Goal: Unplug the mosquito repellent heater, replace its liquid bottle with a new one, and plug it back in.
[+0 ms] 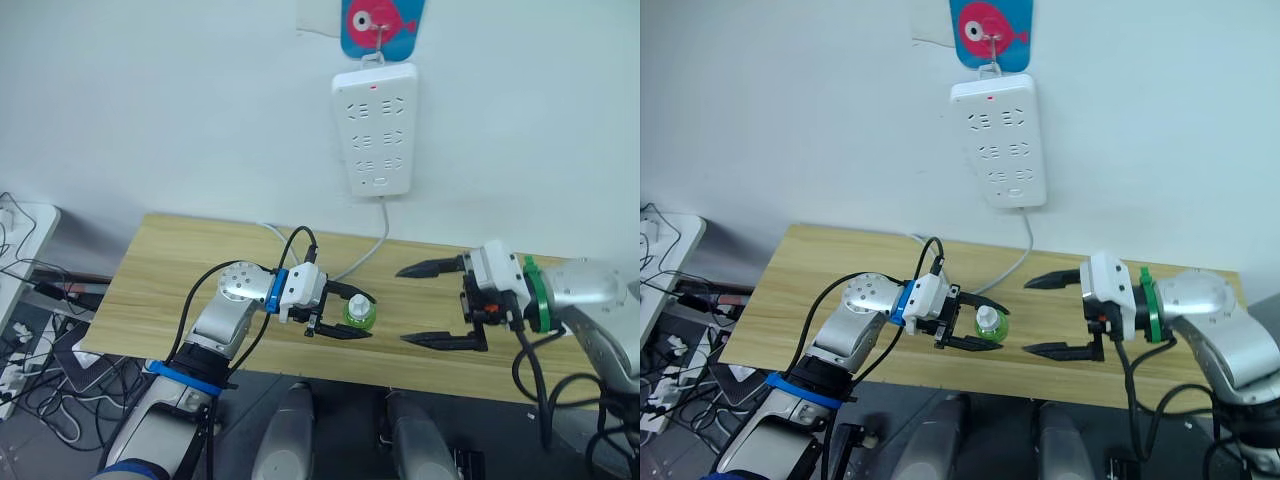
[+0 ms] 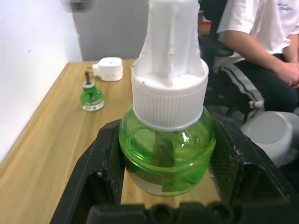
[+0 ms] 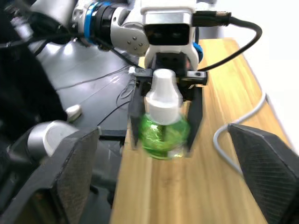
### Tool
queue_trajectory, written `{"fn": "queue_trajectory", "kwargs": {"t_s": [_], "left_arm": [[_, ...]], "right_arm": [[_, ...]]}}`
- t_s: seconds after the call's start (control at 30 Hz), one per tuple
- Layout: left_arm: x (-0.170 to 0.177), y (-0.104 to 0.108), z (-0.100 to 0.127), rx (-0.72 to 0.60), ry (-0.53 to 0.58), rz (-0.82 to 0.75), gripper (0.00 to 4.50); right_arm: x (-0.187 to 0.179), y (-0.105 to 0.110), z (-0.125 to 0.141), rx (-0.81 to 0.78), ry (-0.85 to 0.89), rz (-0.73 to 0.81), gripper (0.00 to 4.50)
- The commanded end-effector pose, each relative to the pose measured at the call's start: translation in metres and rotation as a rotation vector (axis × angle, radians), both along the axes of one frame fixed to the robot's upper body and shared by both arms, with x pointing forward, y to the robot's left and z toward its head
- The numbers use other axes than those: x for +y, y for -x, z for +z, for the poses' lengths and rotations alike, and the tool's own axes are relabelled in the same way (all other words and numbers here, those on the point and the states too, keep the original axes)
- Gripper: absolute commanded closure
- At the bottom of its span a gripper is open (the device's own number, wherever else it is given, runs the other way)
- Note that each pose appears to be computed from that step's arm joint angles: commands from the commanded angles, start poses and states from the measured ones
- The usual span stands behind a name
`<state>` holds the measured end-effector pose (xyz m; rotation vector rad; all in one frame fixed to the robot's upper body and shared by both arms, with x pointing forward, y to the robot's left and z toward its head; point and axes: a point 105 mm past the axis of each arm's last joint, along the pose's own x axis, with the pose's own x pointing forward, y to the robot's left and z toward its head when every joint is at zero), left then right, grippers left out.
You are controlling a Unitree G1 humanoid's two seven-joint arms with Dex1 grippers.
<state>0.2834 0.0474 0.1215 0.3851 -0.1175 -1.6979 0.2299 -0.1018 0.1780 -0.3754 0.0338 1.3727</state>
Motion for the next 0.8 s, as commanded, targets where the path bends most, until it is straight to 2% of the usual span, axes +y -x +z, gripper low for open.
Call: {"fn": "queue_trajectory", "kwargs": {"t_s": [0.03, 0.13, 0.27, 0.5, 0.8], "left_arm": [[-0.004, -0.005, 0.006, -0.026, 0.03, 0.022, 2.23], [-0.006, -0.007, 0.005, -0.027, 0.034, 0.03, 2.23], [-0.008, -0.006, 0.005, -0.032, 0.029, 0.01, 2.23], [-0.011, -0.007, 0.007, -0.035, 0.033, 0.008, 2.23], [-0.009, -0.006, 0.007, -0.036, 0.032, 0.01, 2.23]], "right_arm": [[0.016, 0.007, 0.009, -0.064, -0.081, -0.14, 0.06], [0.029, -0.004, 0.009, -0.107, -0.14, -0.288, 0.06], [0.04, -0.014, 0.006, -0.13, -0.17, -0.393, 0.06], [0.051, -0.014, -0.004, -0.103, -0.174, -0.419, 0.06], [0.022, -0.024, -0.006, -0.117, -0.133, -0.5, 0.06]]}}
